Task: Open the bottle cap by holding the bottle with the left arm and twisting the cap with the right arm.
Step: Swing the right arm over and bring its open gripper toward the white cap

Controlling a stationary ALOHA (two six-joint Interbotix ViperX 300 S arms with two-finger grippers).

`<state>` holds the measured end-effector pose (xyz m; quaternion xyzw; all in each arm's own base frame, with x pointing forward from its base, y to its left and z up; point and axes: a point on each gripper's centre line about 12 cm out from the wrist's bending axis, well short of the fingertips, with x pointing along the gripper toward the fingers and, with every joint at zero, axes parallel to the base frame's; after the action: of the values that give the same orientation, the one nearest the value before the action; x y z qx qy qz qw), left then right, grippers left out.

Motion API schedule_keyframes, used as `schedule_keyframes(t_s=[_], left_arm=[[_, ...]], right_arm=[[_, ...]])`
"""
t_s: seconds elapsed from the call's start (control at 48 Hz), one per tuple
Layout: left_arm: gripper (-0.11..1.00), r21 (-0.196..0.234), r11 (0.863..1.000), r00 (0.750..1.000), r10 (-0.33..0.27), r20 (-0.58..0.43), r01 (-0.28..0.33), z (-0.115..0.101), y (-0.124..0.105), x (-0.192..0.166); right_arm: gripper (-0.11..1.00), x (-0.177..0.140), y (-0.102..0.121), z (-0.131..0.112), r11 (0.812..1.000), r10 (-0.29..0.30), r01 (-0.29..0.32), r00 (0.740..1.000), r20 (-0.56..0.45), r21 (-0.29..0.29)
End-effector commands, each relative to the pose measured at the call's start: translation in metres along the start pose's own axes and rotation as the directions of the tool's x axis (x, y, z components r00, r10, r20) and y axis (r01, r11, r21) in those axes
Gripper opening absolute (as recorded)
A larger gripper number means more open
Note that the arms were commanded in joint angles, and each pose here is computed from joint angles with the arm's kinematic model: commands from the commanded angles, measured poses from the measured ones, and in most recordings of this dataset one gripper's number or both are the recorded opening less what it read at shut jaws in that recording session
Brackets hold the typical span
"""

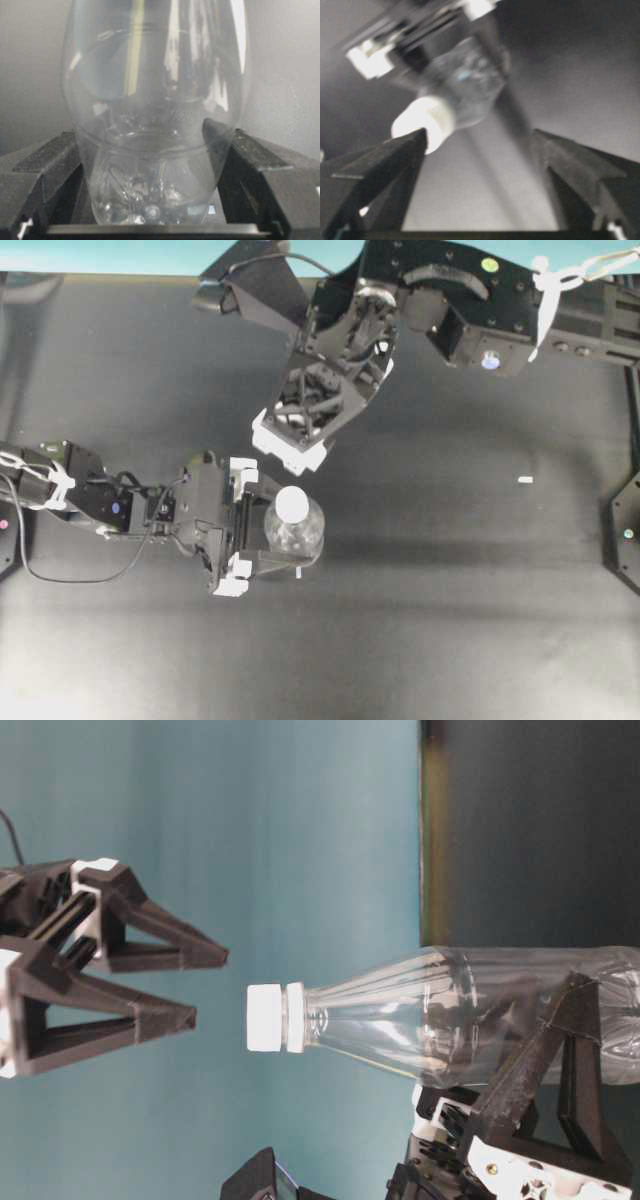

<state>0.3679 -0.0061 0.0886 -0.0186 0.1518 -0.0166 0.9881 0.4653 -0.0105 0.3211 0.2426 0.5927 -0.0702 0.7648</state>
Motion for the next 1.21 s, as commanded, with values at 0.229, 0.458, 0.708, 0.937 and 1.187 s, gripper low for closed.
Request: schedule_keyframes(t_s=[0.229,0.458,0.708,0.937,1.187], left_arm=[[0.8,-0.002,1.0,1.0,0.005,-0.006,-0.005,-0.001,0.002,0.0],[0.8,-0.009,1.0,1.0,0.005,-0.006,-0.005,-0.001,0.002,0.0],[0.8,-0.008,1.0,1.0,0.003,-0.003,-0.003,0.0,0.002,0.0],[0.8,-0.009,1.0,1.0,-0.001,-0.008,0.0,-0.002,0.0,-0.001],[0.8,-0.013,1.0,1.0,-0.003,-0.016,0.003,-0.002,-0.001,-0.001]], right_arm=[[0.79,0.006,0.066,-0.042,0.944,-0.005,-0.007,0.999,-0.035,-0.331],[0.79,0.007,0.059,-0.039,0.907,-0.051,0.052,0.999,0.014,-0.419],[0.79,0.013,0.049,-0.042,0.825,-0.06,0.077,0.997,0.049,-0.559],[0.79,0.009,0.052,-0.043,0.756,-0.02,0.09,0.993,0.115,-0.649],[0.78,0.011,0.04,-0.053,0.731,-0.046,0.103,0.994,0.101,-0.674]])
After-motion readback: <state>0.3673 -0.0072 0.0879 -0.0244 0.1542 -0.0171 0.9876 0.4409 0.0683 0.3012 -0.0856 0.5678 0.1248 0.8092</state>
